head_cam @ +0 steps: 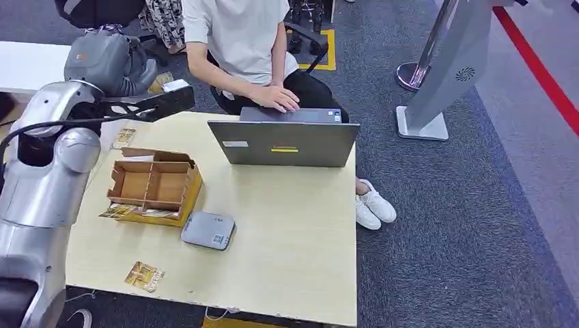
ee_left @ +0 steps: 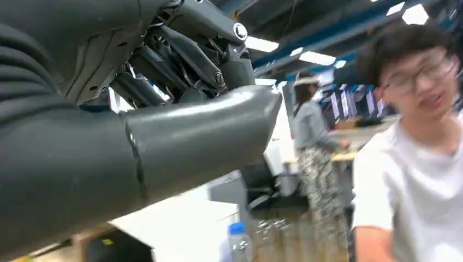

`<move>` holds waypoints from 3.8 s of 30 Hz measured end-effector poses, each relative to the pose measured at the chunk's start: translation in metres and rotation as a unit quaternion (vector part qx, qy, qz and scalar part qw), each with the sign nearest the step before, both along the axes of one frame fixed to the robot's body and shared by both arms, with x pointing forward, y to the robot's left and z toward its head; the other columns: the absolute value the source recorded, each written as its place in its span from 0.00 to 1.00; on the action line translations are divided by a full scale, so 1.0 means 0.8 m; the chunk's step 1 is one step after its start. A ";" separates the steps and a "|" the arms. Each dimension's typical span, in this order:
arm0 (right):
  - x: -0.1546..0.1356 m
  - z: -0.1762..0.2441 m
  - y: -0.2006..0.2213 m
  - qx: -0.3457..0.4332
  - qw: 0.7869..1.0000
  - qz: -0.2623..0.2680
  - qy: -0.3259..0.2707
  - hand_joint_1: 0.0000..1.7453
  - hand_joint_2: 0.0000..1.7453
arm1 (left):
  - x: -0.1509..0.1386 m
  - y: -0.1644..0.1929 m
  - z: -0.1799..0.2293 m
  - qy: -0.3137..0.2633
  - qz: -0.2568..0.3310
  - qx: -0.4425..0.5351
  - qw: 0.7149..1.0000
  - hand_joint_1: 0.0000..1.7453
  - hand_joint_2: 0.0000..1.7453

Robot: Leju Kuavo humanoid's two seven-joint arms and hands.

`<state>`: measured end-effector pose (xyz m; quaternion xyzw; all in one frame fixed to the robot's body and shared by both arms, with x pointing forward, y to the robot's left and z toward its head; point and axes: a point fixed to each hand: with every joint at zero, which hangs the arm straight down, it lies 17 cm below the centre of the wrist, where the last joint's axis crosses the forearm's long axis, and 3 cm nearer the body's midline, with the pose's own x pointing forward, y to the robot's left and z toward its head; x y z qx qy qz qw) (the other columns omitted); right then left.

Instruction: Pass the card to the sensor for recognition and then transmit it.

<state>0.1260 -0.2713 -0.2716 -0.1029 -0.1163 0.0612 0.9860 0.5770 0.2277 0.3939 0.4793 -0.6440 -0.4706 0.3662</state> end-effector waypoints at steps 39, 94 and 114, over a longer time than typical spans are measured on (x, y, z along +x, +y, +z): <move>-0.030 -0.005 -0.004 -0.002 0.999 -0.037 0.007 0.00 1.00 | -0.150 -0.051 -0.171 0.004 -0.096 0.076 0.992 0.00 1.00; -0.034 -0.006 -0.007 -0.009 1.000 -0.024 0.016 0.00 1.00 | -0.088 0.011 -0.136 -0.018 0.060 0.011 0.998 0.00 1.00; -0.034 -0.006 -0.007 -0.012 1.000 -0.017 0.018 0.00 1.00 | -0.084 0.017 -0.136 -0.017 0.065 0.011 0.998 0.00 1.00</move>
